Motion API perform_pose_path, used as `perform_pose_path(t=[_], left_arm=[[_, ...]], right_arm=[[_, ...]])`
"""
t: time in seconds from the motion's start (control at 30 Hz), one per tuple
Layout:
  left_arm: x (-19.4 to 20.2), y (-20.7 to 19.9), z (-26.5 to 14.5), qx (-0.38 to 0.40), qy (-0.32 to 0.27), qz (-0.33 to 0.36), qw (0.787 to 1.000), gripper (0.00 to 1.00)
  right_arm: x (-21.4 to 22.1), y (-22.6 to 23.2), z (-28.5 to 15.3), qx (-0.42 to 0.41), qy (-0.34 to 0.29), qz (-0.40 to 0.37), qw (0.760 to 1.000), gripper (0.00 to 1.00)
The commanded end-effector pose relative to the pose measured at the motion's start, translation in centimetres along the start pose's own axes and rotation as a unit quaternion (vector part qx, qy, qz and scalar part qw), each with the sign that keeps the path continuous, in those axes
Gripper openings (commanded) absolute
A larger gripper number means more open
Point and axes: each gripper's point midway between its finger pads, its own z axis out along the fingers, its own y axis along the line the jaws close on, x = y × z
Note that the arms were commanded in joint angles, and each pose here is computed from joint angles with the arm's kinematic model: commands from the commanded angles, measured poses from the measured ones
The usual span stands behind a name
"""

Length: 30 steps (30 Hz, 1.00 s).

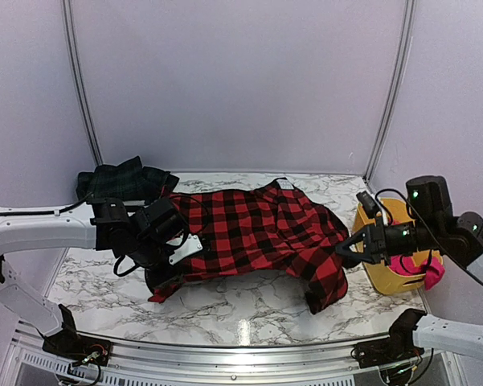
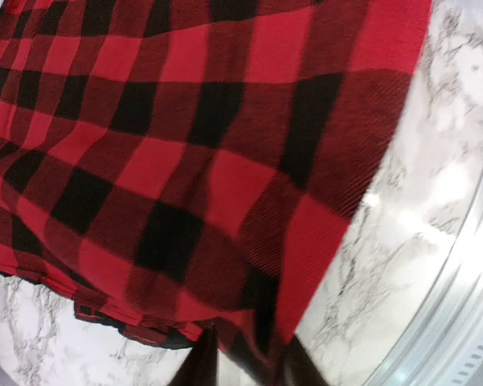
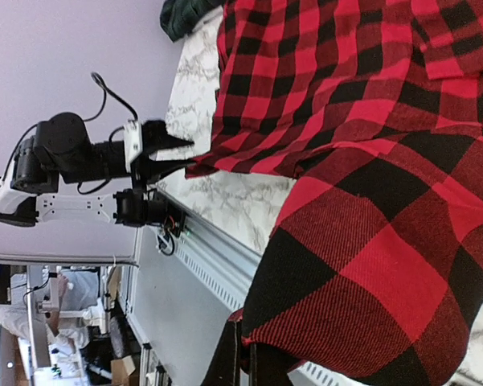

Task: Fold and stack the mixed laundry pile
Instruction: Flatten out the crumpled T-shirt at the center of the board, then adjust the flattened T-shirt at the center of the board.

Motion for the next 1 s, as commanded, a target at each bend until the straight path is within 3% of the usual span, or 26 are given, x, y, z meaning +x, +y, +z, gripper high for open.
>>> perform_pose_path(t=[0.0, 0.1, 0.17, 0.2, 0.27, 0.33, 0.47, 0.63, 0.83, 0.97], left_arm=[[2.0, 2.7, -1.0, -0.073, 0.027, -0.039, 0.996, 0.54], [-0.4, 5.6, -3.4, -0.090, -0.046, -0.121, 0.988, 0.79], [-1.1, 8.0, -4.6, -0.102, -0.088, -0.187, 0.973, 0.96], [-1.2, 9.3, -4.9, -0.110, -0.100, -0.215, 0.965, 0.99], [-1.5, 11.5, -4.8, -0.107, -0.112, -0.264, 0.952, 0.99], [-1.7, 13.5, -4.0, -0.109, -0.105, -0.306, 0.940, 0.99], [-2.7, 14.7, -0.2, -0.063, -0.073, -0.355, 0.930, 0.98], [-2.3, 15.6, 5.9, -0.017, -0.015, -0.411, 0.911, 0.77], [0.8, 18.7, 10.2, -0.019, 0.036, -0.467, 0.883, 0.61], [2.9, 21.0, 13.1, -0.021, 0.071, -0.476, 0.877, 0.55]], right_arm=[[5.5, -1.6, 0.9, -0.005, 0.092, 0.093, 0.991, 0.00], [8.1, -1.2, 1.7, -0.024, 0.155, 0.095, 0.983, 0.02], [7.2, 0.0, 1.6, -0.026, 0.161, 0.052, 0.985, 0.28], [6.1, 0.6, 1.6, -0.019, 0.151, 0.025, 0.988, 0.40], [3.3, 1.8, 1.9, -0.003, 0.129, -0.026, 0.991, 0.55], [0.7, 1.0, 2.8, 0.038, 0.113, -0.054, 0.991, 0.63], [-5.3, -3.4, 4.8, 0.100, 0.064, -0.050, 0.992, 0.63], [-11.8, -9.7, 8.0, 0.150, 0.008, -0.049, 0.987, 0.59], [-13.8, -14.9, 12.5, 0.178, 0.027, -0.041, 0.983, 0.57], [-14.0, -17.7, 15.0, 0.189, 0.044, -0.032, 0.981, 0.56]])
